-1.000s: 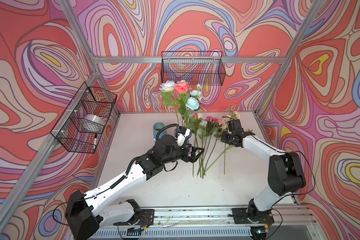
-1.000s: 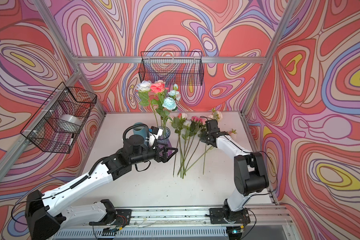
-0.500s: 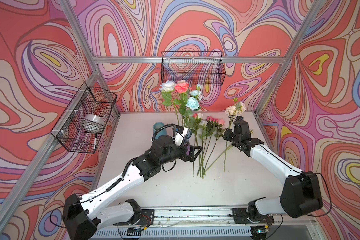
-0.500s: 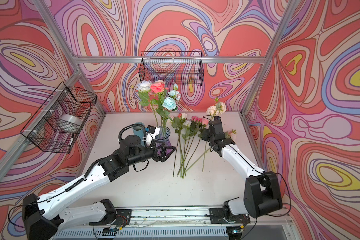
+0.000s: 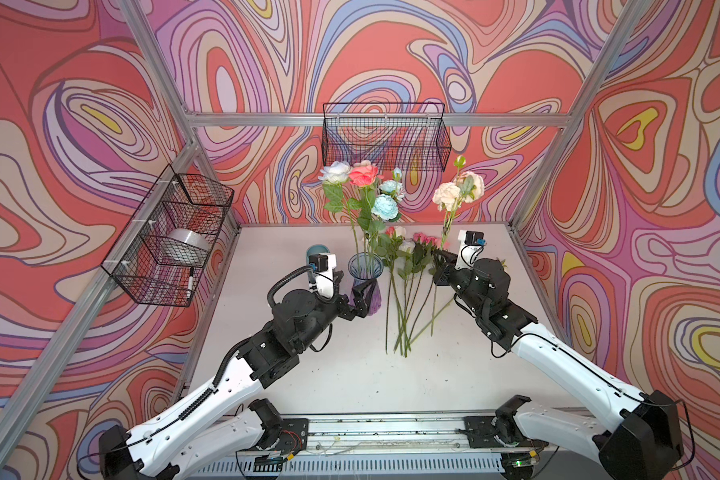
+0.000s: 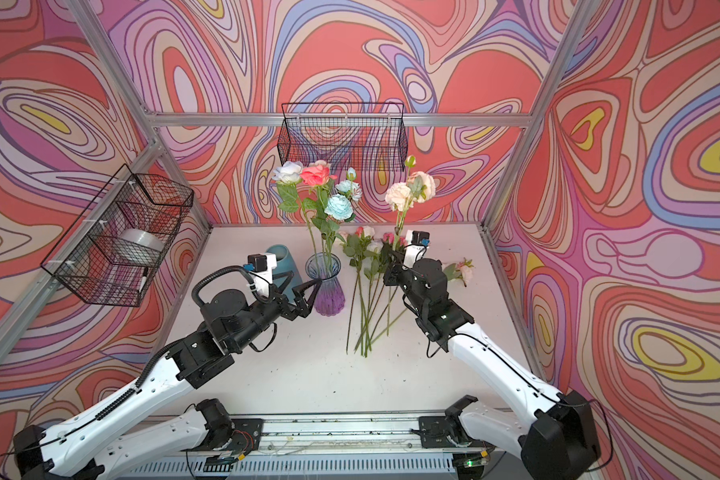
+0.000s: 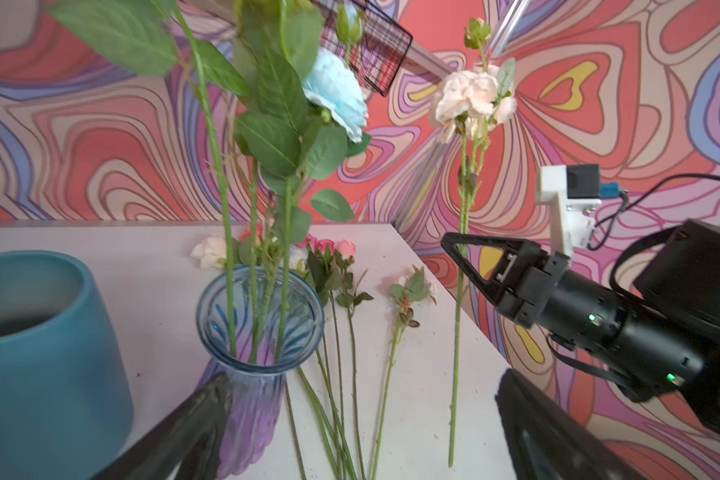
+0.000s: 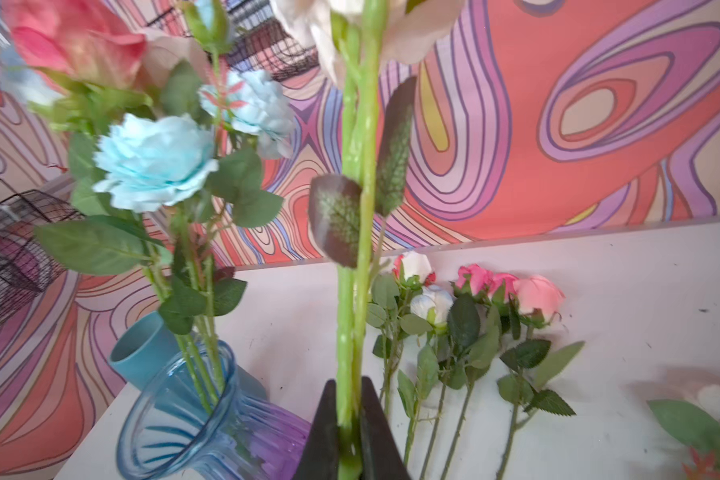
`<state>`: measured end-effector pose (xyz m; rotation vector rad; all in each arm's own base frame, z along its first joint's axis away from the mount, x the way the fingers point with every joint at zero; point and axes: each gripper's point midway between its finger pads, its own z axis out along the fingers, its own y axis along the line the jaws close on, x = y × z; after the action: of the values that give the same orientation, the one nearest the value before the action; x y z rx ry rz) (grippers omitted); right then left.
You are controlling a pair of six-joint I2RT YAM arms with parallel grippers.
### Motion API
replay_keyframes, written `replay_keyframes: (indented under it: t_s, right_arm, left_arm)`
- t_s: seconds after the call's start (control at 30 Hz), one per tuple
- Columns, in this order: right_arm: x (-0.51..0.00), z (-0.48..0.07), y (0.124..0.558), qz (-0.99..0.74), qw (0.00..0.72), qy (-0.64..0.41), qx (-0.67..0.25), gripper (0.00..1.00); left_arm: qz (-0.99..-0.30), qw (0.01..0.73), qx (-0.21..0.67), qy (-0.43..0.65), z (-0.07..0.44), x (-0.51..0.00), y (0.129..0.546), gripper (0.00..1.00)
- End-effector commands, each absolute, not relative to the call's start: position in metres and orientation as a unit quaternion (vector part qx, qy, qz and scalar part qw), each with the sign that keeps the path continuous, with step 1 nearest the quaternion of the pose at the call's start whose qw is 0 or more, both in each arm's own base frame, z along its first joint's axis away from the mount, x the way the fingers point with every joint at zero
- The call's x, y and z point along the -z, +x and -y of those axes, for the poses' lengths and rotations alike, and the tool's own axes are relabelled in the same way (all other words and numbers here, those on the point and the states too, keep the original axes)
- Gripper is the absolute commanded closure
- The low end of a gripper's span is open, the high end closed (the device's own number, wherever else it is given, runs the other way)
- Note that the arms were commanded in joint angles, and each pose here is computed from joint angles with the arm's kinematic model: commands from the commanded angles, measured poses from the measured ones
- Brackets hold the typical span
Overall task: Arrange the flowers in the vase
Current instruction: 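Carry the peach rose over the purple vase while the left arm draws back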
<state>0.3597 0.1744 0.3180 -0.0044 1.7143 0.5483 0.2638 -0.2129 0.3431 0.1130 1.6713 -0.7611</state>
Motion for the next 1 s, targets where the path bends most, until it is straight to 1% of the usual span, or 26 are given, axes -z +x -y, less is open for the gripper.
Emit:
replay_keyframes:
  t_s: [0.0,0.17,0.3,0.37,0.7,0.97]
  right_arm:
    - [-0.367,-0.187,0.351,-0.703,0.664,-0.025,-0.254,0.99]
    - [-0.399,-0.205,0.352,-0.677,0.684,-0.044,-0.269,0.99]
    - [-0.42,-0.222,0.357,-0.658,0.696,-0.06,-0.281,0.99]
    - [-0.427,-0.231,0.36,-0.651,0.7,-0.067,-0.286,0.99]
    - [-0.461,-0.276,0.371,-0.615,0.719,-0.109,-0.307,0.99]
    - [-0.491,-0.297,0.382,-0.577,0.744,-0.118,-0.315,1.0]
  left_arm:
    - [-0.691,0.67,0.271,-0.026,0.172,-0.36,0.273,0.0]
    - [-0.675,0.697,0.212,-0.114,0.128,-0.359,0.274,0.0]
    - [-0.672,0.703,0.13,-0.195,0.089,-0.352,0.275,0.0]
    - [-0.669,0.704,0.106,-0.213,0.079,-0.351,0.275,0.0]
    - [-0.675,0.699,0.112,-0.207,0.081,-0.348,0.28,0.0]
    - [-0.684,0.688,0.116,-0.212,0.08,-0.342,0.286,0.0]
